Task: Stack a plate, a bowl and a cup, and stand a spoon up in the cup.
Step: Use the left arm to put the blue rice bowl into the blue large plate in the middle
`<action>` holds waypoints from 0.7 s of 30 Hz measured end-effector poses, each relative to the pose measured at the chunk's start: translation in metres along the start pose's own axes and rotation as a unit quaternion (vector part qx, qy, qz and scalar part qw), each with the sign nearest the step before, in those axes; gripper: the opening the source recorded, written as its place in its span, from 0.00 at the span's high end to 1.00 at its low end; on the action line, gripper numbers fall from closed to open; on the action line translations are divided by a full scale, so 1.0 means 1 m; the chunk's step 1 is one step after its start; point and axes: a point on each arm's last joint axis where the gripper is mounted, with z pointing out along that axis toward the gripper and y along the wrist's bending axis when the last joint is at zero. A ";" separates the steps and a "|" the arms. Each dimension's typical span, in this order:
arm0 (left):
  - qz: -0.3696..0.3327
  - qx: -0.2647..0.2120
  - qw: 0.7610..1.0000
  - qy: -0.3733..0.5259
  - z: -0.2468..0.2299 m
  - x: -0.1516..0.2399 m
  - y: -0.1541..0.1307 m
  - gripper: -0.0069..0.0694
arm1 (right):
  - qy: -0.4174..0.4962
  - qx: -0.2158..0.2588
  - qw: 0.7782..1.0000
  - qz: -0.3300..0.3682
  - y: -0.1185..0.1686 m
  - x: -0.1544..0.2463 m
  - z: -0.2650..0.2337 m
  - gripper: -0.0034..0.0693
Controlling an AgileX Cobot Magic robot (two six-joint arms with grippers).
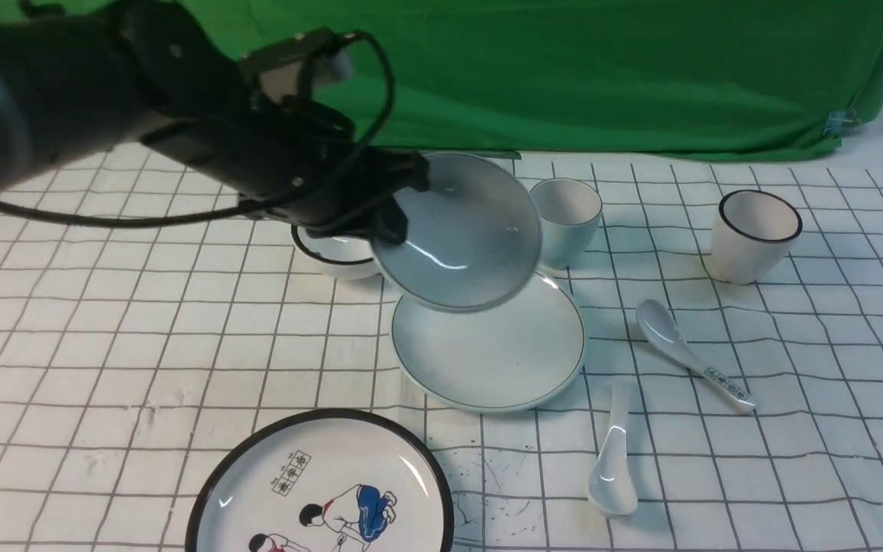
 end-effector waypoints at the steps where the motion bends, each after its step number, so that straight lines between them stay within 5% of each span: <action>1: 0.002 0.004 1.000 0.006 0.010 -0.002 -0.004 0.84 | 0.007 0.002 1.000 0.005 -0.002 0.000 0.003 0.87; 9: -0.019 -0.013 0.997 0.079 0.102 0.007 0.012 0.84 | 0.043 -0.031 0.998 -0.018 0.006 -0.002 0.024 0.87; 21: 0.000 -0.032 0.996 0.078 0.106 0.006 0.016 0.79 | 0.062 -0.048 0.997 -0.018 0.014 -0.023 0.045 0.85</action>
